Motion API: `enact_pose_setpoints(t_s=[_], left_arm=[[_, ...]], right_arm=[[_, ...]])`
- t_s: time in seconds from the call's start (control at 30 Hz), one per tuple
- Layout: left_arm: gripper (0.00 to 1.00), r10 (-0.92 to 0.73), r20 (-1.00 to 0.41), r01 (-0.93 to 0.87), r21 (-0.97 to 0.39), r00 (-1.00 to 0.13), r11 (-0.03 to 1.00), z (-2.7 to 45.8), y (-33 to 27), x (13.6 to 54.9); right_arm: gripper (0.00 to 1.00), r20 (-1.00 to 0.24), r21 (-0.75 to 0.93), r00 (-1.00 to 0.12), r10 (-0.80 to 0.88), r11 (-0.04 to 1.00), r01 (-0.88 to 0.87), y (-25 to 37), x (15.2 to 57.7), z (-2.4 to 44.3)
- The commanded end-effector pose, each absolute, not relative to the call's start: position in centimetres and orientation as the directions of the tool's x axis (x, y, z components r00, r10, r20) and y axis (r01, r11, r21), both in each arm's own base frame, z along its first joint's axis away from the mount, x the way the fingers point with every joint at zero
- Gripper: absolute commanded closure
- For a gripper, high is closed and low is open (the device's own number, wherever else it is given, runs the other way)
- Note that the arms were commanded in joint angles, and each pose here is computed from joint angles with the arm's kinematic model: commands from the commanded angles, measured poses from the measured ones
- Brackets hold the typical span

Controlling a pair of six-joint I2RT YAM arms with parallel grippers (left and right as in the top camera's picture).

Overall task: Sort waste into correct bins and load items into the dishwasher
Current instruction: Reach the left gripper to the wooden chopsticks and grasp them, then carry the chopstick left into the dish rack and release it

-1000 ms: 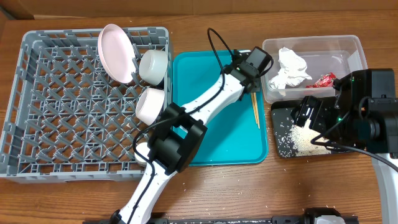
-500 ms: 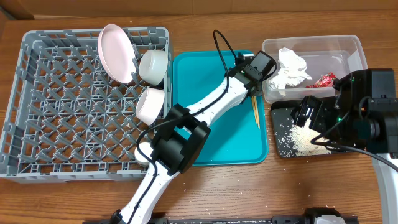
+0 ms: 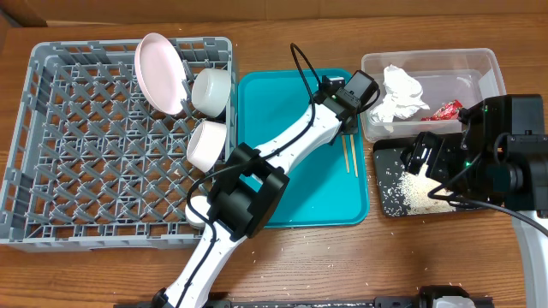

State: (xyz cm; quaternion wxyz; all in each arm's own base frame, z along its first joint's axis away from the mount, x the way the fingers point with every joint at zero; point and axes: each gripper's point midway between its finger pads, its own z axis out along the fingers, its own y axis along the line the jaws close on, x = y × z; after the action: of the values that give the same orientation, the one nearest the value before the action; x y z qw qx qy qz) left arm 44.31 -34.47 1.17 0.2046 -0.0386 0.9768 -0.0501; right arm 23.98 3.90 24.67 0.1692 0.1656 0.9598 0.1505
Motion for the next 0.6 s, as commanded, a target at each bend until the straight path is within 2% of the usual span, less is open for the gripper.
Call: enact_pose_setpoints(t_s=[0.0,0.1,0.23,0.3,0.47,0.57], left_arm=[[0.54,-0.083,-0.244,-0.056,-0.114,-0.966,0.992,-2.0,-34.2,41.6],[0.69,-0.07,-0.159,-0.054,-0.102,-0.985,0.993,-2.4,-33.8,39.7],[0.82,-0.056,-0.095,-0.052,-0.041,-0.994,0.998,-2.7,-32.5,38.0],[0.95,-0.052,-0.093,-0.051,-0.021,-0.994,0.999,-2.8,-32.1,37.8],[0.96,-0.061,-0.087,-0.06,-0.017,-0.994,0.998,-2.7,-31.6,38.0],[0.96,-0.085,-0.066,-0.083,-0.03,-0.994,0.996,-0.1,-31.0,38.7]], right_arm=[[0.0,-0.305,0.345,-0.879,0.366,0.903,0.256,3.8,24.3,25.4],[0.0,-0.305,0.345,-0.879,0.366,0.903,0.256,3.8,24.3,25.4],[0.0,-0.304,0.345,-0.879,0.366,0.903,0.256,3.8,24.2,25.4],[0.0,-0.305,0.345,-0.879,0.366,0.903,0.256,3.8,24.3,25.4],[0.0,-0.305,0.345,-0.879,0.366,0.903,0.256,3.8,24.3,25.4],[0.0,-0.305,0.345,-0.879,0.366,0.903,0.256,3.8,24.3,25.4]])
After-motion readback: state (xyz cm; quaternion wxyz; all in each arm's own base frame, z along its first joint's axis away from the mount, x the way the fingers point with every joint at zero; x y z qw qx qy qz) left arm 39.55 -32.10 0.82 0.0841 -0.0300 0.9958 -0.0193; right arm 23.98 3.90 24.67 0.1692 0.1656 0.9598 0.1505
